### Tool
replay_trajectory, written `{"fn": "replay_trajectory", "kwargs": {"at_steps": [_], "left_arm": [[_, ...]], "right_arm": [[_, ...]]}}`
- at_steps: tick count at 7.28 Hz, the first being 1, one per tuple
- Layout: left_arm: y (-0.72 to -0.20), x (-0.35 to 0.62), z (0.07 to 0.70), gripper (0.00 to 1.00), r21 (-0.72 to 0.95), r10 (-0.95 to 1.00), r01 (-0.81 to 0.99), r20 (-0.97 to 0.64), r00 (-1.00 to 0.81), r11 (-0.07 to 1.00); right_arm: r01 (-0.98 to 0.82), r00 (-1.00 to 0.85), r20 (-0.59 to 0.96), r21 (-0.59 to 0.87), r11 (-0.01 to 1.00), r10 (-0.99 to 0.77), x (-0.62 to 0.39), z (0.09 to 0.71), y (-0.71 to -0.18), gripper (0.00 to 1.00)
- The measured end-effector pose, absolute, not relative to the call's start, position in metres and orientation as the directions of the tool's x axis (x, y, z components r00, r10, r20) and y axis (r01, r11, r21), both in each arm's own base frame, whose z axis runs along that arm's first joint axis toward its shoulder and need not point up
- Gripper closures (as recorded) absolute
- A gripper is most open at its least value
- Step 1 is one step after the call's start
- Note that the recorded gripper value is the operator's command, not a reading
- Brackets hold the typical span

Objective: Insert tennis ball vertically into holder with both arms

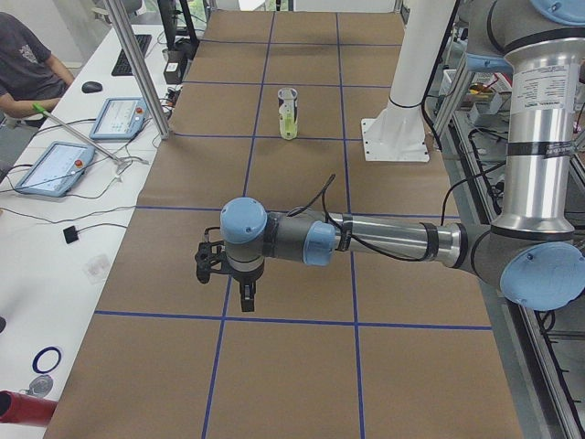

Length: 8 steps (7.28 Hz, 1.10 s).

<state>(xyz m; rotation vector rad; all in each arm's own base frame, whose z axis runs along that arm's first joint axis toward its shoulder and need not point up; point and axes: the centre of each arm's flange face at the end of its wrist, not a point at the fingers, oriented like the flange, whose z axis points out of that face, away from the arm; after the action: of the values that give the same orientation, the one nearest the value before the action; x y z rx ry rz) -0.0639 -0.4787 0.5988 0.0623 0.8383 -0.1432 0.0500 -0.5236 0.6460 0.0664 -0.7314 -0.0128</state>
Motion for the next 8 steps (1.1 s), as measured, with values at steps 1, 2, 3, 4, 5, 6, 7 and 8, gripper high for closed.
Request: {"fn": "replay_trajectory", "kwargs": {"at_steps": [1,2,3,4,5,6,7,8], "left_arm": [[-0.476,-0.063,0.596,0.00,0.004,-0.097,0.150,-0.746,0.659,0.989],[-0.476,-0.063,0.592,0.00,0.013,-0.090,0.150,-0.747,0.659,0.989],[-0.478,-0.063,0.589,0.00,0.024,-0.081,0.149,-0.747,0.660,0.989],[-0.480,-0.062,0.583,0.00,0.042,-0.065,0.144,-0.747,0.661,0.989],[-0.481,-0.055,0.574,0.00,0.060,-0.043,0.131,-0.746,0.665,0.990],[-0.482,-0.047,0.574,0.00,0.064,-0.030,0.113,-0.734,0.678,0.991],[-0.481,-0.044,0.581,0.00,0.060,-0.033,0.107,-0.712,0.702,0.992],[-0.480,-0.045,0.588,0.00,0.055,-0.038,0.105,-0.694,0.719,0.993]], "right_arm": [[-0.011,0.742,0.669,0.060,0.998,-0.032,0.050,0.647,-0.523,0.00],[-0.011,0.740,0.672,0.057,0.998,-0.030,0.050,0.648,-0.523,0.00],[-0.012,0.736,0.676,0.053,0.999,-0.027,0.049,0.648,-0.523,0.00],[-0.012,0.727,0.687,0.045,0.999,-0.022,0.048,0.647,-0.524,0.00],[-0.012,0.715,0.699,0.036,0.999,-0.017,0.047,0.644,-0.525,0.00],[-0.012,0.708,0.706,0.031,0.999,-0.014,0.046,0.641,-0.525,0.00],[-0.009,0.704,0.710,0.027,1.000,-0.013,0.045,0.639,-0.526,0.00],[-0.004,0.703,0.711,0.020,1.000,-0.011,0.042,0.636,-0.529,0.00]]}}
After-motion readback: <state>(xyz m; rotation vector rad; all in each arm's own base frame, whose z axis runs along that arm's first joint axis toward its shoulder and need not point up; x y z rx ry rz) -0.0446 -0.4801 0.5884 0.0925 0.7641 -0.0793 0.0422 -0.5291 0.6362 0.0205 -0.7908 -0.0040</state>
